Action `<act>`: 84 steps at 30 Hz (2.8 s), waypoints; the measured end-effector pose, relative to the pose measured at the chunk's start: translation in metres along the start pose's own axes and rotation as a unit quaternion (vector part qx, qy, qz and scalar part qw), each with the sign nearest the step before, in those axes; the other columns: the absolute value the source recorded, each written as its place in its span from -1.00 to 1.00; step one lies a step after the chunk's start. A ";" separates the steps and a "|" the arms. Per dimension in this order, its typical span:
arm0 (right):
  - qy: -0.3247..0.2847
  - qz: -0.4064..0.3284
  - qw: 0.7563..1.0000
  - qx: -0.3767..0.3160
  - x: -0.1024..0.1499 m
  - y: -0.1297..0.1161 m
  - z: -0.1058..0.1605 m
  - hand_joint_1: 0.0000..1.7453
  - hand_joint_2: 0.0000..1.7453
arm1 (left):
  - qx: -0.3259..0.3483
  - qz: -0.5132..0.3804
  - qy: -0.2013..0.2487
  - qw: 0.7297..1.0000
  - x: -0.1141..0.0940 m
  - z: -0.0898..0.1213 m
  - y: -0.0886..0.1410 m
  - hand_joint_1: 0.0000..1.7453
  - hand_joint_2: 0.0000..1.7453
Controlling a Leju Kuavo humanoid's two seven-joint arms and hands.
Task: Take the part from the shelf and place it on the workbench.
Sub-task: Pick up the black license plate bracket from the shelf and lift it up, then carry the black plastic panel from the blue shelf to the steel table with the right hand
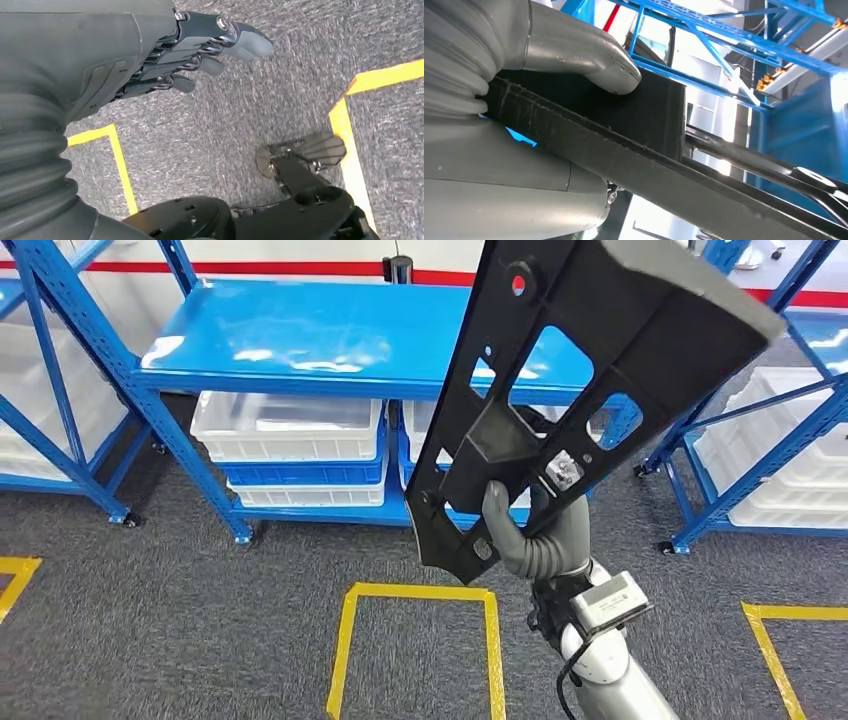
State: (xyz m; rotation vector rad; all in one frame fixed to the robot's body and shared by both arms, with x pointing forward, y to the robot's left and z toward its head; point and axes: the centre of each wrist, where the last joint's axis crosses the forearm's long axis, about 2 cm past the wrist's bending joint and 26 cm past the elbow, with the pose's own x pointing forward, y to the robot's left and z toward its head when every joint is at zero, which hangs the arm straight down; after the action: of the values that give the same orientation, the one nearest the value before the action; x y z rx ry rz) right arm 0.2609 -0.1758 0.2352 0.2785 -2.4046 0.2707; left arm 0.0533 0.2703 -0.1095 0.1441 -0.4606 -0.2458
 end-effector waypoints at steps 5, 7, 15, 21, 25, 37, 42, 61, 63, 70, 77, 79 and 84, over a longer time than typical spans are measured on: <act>0.003 0.008 1.000 -0.004 0.001 0.001 0.009 1.00 1.00 | -0.004 -0.001 0.000 1.000 -0.002 0.001 0.000 -1.00 1.00; 0.006 0.016 1.000 -0.009 0.002 0.000 0.018 1.00 1.00 | -0.006 0.000 -0.003 1.000 -0.002 0.001 0.000 -1.00 1.00; 0.007 0.031 0.999 -0.018 0.008 -0.007 0.037 1.00 1.00 | -0.007 0.008 -0.010 1.000 0.001 0.000 -0.003 -1.00 1.00; 0.011 0.042 0.999 -0.027 0.011 -0.012 0.048 1.00 1.00 | -0.003 0.013 -0.008 1.000 0.000 0.000 -0.002 -1.00 1.00; 0.013 0.046 0.998 -0.032 0.012 -0.013 0.052 1.00 1.00 | -0.002 0.020 -0.007 1.000 0.000 0.000 -0.003 -1.00 1.00; 0.009 0.047 0.998 -0.035 0.016 -0.013 0.055 1.00 1.00 | -0.003 0.022 -0.004 1.000 -0.002 0.002 -0.004 -1.00 1.00; 0.011 0.050 0.998 -0.037 0.017 -0.014 0.058 1.00 1.00 | -0.003 0.024 -0.008 1.000 0.002 0.000 -0.005 -1.00 1.00; 0.011 0.069 0.997 -0.034 0.017 -0.016 0.063 1.00 1.00 | -0.004 0.025 -0.013 1.000 0.000 0.001 -0.006 -1.00 1.00; 0.011 0.070 0.997 -0.034 0.017 -0.016 0.063 1.00 1.00 | -0.004 0.025 -0.013 1.000 0.000 0.001 -0.006 -1.00 1.00; 0.011 0.075 0.997 -0.031 0.017 -0.016 0.064 1.00 1.00 | -0.005 0.023 -0.014 1.000 0.000 0.001 -0.006 -1.00 1.00; 0.015 0.077 0.996 -0.031 0.017 -0.016 0.068 1.00 1.00 | -0.004 0.023 -0.014 1.000 0.000 0.001 -0.006 -1.00 1.00; 0.015 0.078 0.996 -0.032 0.018 -0.016 0.068 1.00 1.00 | -0.004 0.023 -0.013 1.000 0.000 0.001 -0.006 -1.00 1.00; 0.016 0.080 0.996 -0.031 0.018 -0.016 0.069 1.00 1.00 | -0.004 0.023 -0.013 1.000 0.000 0.001 -0.006 -1.00 1.00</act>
State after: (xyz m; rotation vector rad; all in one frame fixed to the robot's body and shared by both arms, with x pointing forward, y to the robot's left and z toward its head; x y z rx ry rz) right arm 0.2100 -0.2121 0.1981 0.0540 -2.4025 0.2705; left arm 0.0516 0.2648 -0.1095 0.1219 -0.4891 -0.2043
